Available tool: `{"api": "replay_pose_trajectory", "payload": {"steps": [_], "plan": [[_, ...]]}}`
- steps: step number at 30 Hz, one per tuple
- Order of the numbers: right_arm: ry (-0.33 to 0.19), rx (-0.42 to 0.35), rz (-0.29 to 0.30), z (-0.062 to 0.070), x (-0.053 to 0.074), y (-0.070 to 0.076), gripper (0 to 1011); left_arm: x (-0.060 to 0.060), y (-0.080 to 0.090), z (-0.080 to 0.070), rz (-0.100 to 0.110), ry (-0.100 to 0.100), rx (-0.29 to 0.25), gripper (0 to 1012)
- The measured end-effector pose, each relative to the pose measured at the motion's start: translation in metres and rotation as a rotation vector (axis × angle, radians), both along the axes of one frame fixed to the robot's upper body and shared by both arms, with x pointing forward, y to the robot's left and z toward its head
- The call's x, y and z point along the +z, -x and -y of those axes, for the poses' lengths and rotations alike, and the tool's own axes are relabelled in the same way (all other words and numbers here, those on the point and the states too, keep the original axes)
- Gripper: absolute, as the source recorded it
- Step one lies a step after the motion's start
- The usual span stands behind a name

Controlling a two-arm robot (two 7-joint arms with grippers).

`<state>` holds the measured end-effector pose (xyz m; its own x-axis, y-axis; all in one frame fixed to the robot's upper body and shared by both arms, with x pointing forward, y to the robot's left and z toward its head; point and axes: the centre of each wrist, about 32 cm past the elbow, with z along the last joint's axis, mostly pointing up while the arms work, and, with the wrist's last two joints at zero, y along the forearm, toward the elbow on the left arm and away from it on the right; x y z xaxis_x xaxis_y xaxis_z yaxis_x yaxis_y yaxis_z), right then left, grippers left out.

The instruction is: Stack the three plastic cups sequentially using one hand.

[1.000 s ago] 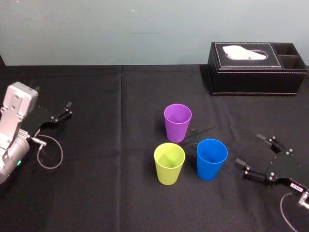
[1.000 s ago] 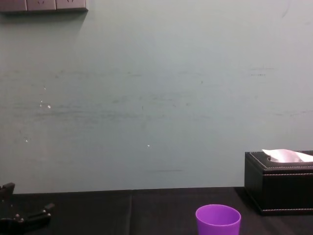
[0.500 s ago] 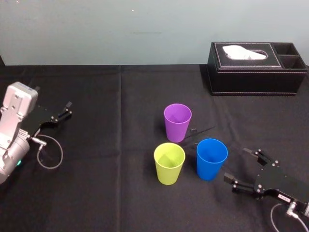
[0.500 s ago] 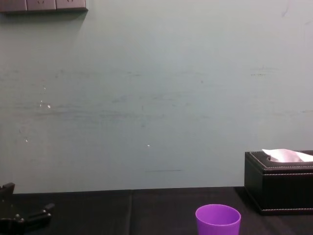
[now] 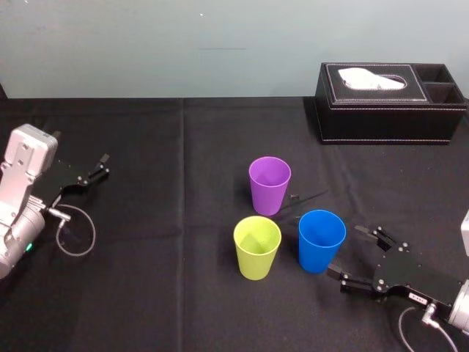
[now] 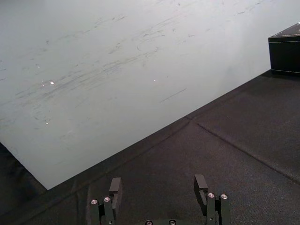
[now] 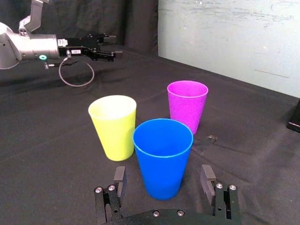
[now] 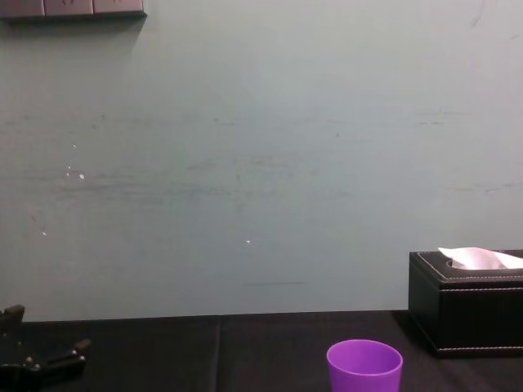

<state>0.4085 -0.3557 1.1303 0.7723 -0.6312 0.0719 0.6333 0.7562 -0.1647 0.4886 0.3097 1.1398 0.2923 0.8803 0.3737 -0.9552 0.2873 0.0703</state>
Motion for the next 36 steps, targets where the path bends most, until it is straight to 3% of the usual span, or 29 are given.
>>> {"api": "replay_pose_trajectory", "payload": {"steps": [36], "plan": [[0.011,0.027,0.003,-0.028,-0.005,-0.034,1004,0.000,0.000,0.000,0.000,0.000,0.000,1011]]}}
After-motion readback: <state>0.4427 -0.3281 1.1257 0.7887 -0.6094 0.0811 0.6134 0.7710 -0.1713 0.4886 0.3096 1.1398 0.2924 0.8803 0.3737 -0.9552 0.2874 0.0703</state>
